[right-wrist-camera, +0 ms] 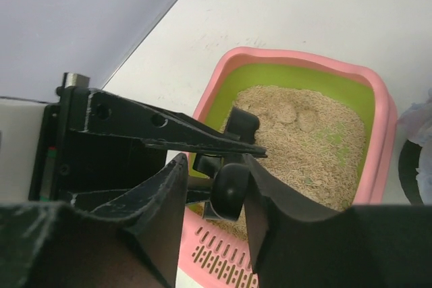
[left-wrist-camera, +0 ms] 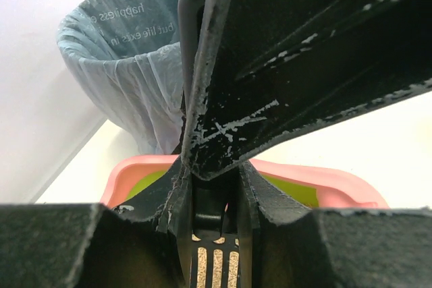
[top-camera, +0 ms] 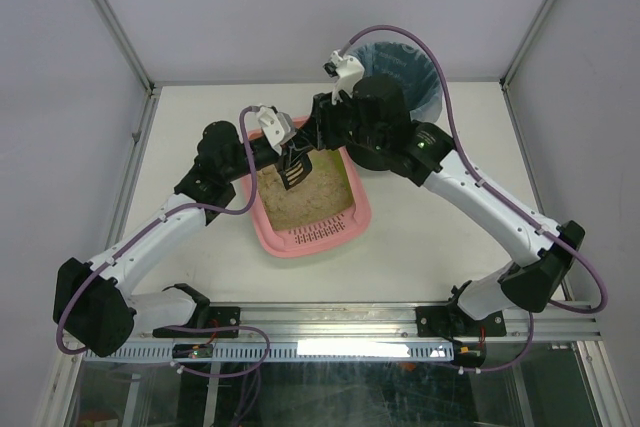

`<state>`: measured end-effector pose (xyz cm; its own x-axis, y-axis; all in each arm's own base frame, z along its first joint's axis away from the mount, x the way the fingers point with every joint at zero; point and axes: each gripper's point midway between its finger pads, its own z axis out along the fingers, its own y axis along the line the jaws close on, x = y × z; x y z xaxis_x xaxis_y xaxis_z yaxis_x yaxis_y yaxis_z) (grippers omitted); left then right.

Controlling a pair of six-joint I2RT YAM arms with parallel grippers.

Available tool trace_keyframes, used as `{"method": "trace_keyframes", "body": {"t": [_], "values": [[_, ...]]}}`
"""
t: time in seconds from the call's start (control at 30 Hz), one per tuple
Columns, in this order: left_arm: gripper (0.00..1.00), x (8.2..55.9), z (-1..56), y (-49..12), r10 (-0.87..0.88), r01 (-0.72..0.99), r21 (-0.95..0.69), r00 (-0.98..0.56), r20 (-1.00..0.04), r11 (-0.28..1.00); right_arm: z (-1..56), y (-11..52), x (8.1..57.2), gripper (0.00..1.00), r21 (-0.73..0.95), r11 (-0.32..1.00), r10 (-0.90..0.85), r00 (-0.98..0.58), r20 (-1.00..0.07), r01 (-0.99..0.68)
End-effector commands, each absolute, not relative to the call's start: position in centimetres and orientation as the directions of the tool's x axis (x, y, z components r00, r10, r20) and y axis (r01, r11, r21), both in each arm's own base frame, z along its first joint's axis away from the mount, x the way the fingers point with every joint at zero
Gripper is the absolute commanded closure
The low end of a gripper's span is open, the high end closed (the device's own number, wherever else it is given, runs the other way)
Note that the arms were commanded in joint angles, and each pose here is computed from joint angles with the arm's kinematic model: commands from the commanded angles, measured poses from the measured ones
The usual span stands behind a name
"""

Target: Clean the litter box

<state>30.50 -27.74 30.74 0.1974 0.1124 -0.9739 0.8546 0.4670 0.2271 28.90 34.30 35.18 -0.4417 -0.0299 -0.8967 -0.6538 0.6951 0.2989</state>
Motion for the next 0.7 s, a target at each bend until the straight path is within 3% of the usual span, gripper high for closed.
{"method": "trace_keyframes", "body": {"t": [0.0, 0.17, 0.4, 0.5, 0.53, 0.67], "values": [[1.0, 30.6, 32.8, -27.9, 0.076, 0.843, 0.259, 0.254, -0.964, 0.471, 36.9, 34.8, 29.4, 0.63, 0.301, 0.697, 0.027, -0.397, -0.918, -0.65], [1.0, 30.6, 32.8, -27.9, 0.076, 0.844, 0.258, 0.252, -0.965, 0.471, 36.5, 34.9, 29.6, 0.66, 0.293, 0.707, 0.016, -0.4, -0.916, -0.643], [1.0, 30.7, 32.8, -27.9, 0.072, 0.843, 0.248, 0.243, -0.967, 0.478, 35.7, 35.0, 29.6, 0.82, 0.29, 0.711, 0.0, -0.412, -0.911, -0.641], [1.0, 30.8, 32.9, -27.8, 0.069, 0.84, 0.238, 0.235, -0.97, 0.487, 35.7, 35.1, 29.4, 0.96, 0.293, 0.706, 0.0, -0.414, -0.91, -0.645], [0.9, 30.9, 32.9, -27.8, 0.067, 0.838, 0.233, 0.23, -0.971, 0.494, 35.7, 35.1, 29.4, 1.0, 0.294, 0.705, 0.002, -0.413, -0.911, -0.645], [0.39, 30.9, 33.5, -27.3, 0.051, 0.828, 0.197, 0.2, -0.978, 0.525, 36.4, 34.3, 29.8, 1.0, 0.282, 0.727, 0.029, -0.383, -0.923, -0.626]]}}
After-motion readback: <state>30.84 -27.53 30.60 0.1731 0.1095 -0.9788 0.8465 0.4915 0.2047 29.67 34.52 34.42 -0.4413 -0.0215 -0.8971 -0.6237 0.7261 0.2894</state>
